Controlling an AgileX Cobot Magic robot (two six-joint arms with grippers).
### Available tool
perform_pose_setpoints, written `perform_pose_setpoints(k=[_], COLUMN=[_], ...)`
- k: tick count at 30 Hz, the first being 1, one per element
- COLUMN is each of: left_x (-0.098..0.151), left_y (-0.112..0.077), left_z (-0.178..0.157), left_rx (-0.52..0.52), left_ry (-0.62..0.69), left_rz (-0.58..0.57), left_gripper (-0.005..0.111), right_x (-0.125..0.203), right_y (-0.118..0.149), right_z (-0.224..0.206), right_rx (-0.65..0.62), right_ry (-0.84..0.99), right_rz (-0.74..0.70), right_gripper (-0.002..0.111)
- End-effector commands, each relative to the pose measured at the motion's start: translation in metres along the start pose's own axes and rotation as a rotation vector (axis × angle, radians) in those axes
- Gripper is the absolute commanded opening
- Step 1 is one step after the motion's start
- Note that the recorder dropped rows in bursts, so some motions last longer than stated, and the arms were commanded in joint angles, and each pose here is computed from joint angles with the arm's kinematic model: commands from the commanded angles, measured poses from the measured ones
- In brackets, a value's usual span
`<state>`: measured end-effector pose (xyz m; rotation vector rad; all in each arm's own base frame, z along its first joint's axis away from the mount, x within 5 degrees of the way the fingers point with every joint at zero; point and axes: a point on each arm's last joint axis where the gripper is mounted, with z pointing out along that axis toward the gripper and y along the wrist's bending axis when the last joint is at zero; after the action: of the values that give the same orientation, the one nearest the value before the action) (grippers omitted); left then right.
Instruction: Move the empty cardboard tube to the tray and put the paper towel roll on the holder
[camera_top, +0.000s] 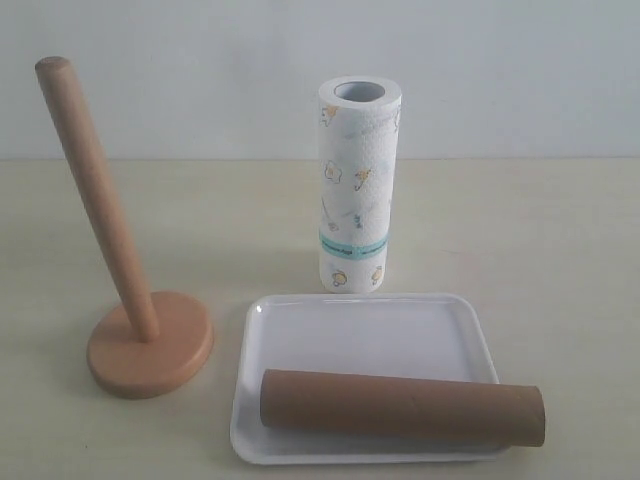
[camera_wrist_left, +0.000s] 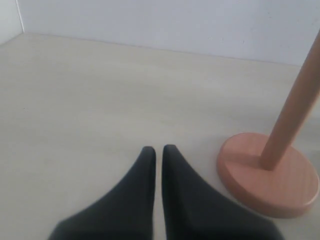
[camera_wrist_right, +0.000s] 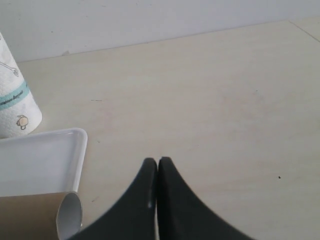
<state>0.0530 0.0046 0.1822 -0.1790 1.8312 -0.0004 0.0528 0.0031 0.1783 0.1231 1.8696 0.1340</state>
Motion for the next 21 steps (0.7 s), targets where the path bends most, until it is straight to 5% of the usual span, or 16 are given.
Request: perform_pose_setpoints(k=[1, 21], left_x=[0.0014, 0.0017], left_y=[0.0001, -0.0028], left_z=[0.0003, 0.0001], left_rx=[0.001, 0.052], left_ry=[0.003, 0.008], left_rz=[-0.009, 0.007], left_gripper=[0.004, 0.004], right_x=[-0.0009, -0.0009], right_y=[-0.0003, -0.0003], right_z=[-0.0005, -0.0005], right_rx=[0.005, 0.005], right_ry=[-0.011, -0.011], right_rz=[-0.005, -0.005], right_gripper=[0.0, 0.0])
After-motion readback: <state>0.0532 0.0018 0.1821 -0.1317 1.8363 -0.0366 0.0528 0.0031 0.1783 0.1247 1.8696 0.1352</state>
